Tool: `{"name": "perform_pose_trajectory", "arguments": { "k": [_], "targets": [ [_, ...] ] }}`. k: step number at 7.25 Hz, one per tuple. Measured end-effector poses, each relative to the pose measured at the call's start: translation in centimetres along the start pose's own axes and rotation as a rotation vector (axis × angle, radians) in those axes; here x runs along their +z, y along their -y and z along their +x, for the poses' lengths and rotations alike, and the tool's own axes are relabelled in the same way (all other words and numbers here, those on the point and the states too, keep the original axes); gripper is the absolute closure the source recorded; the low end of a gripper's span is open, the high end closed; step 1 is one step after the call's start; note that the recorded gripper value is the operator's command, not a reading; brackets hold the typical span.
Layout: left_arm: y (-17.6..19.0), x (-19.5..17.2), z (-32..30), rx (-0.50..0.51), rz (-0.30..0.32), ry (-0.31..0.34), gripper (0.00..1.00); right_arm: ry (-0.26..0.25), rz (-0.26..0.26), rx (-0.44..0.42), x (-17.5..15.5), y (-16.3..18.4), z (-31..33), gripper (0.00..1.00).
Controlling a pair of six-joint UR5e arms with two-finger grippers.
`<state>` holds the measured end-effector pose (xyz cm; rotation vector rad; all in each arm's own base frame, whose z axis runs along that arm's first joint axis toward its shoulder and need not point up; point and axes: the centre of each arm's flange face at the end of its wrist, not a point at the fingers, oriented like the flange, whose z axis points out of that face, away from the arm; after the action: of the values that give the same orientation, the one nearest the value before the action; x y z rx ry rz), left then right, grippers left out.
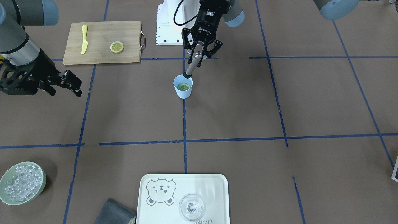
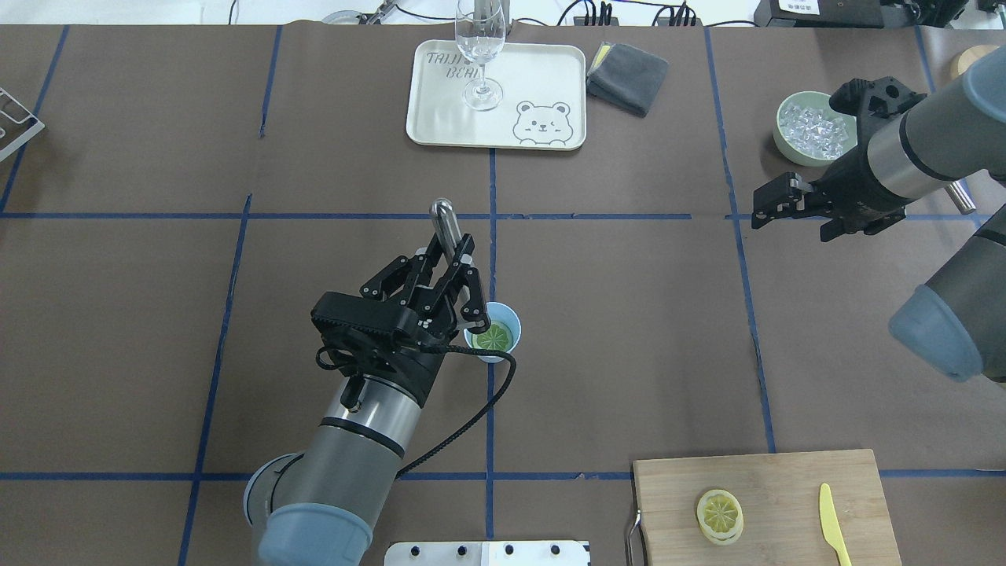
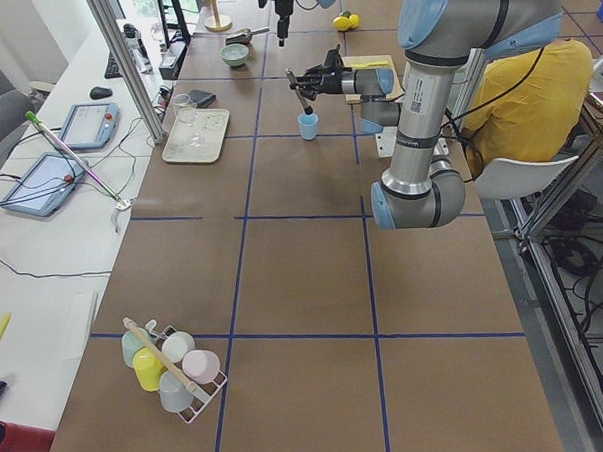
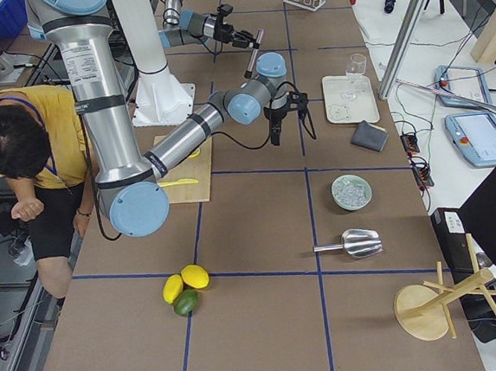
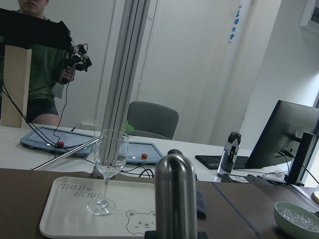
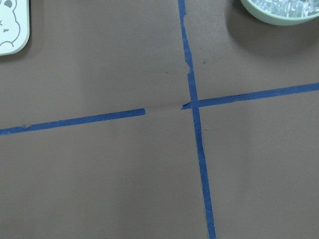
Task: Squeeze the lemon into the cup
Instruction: 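Press the muddler down into the cup onto the lemon slice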
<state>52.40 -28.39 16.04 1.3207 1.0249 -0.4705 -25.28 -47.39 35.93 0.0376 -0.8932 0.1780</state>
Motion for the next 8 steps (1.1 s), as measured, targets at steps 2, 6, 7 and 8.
{"name": "perform_pose_trajectory", "arguments": {
  "k": [2,6,7,8],
  "targets": [
    [-1.6,0.8,0.8,0.022,-0.003,0.014,1.00,0.003,0.001,0.004,-0.2,-0.1,-0.1,0.00],
    [-4.1,1.8,1.4,0.061,-0.018,0.028,1.00,0.004,0.002,0.007,-0.3,-0.2,-0.1,0.00],
    [-5.2,2.1,1.2,0.080,-0.025,0.035,1.00,0.004,0.001,0.006,-0.3,-0.2,-0.1,0.00],
    [-6.3,2.4,0.9,0.100,-0.033,0.041,1.00,0.004,0.001,0.006,-0.3,-0.2,-0.1,0.00]
  ]
}}
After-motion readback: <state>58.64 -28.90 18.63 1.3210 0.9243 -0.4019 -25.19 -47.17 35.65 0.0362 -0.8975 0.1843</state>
